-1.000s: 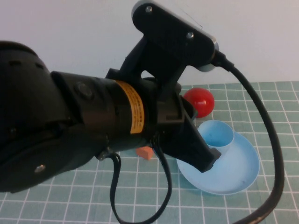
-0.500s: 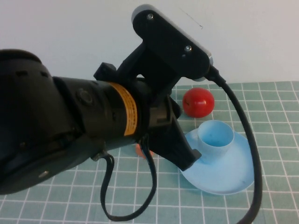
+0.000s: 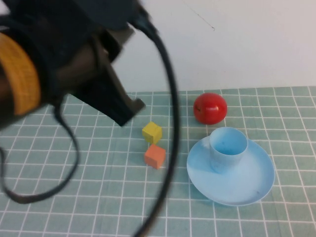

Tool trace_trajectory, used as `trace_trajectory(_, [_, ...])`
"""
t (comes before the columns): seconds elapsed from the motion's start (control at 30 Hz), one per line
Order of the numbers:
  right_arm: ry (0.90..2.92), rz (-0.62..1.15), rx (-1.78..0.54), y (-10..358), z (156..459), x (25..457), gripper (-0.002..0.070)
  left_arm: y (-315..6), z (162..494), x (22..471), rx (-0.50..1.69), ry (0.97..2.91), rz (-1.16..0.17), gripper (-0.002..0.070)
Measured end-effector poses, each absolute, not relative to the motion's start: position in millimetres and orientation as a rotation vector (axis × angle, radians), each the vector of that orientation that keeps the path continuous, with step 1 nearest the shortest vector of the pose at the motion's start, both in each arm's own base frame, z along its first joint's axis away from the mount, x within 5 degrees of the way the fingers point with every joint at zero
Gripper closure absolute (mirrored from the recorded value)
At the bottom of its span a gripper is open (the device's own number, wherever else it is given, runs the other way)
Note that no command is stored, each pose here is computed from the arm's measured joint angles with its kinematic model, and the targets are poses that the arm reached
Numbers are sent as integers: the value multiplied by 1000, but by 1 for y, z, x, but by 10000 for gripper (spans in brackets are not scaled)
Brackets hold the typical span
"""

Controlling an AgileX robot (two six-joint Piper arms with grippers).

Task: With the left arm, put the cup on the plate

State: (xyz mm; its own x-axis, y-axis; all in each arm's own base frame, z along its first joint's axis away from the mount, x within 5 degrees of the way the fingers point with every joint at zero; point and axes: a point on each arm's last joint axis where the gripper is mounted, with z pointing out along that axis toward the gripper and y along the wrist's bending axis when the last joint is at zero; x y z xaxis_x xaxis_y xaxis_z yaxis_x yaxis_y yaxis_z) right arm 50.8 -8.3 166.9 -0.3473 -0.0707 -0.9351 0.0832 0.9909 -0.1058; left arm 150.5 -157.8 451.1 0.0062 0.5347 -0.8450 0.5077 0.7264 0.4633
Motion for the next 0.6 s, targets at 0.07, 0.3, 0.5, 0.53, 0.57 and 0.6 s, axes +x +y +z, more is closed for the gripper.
trace_trajectory(0.07, [1919,-158,9,-8,167,51,678,-146,460,143,807,1583,-10,675])
trace_trajectory(0.3, [1919,-158,9,-8,167,51,678,-98,462,134,483,1524,-228,675])
trace_trajectory(0.5, [1919,-158,9,-8,167,51,678,-57,426,116,301,1438,-314,676])
trace_trajectory(0.53, [1919,-158,9,-8,167,51,678,-51,414,113,282,1443,-302,676])
trace_trajectory(0.57, [1919,-158,9,-8,167,51,678,-44,404,107,256,1438,-298,676])
trace_trajectory(0.6, [1919,-158,9,-8,167,51,678,-38,393,101,222,1433,-299,676])
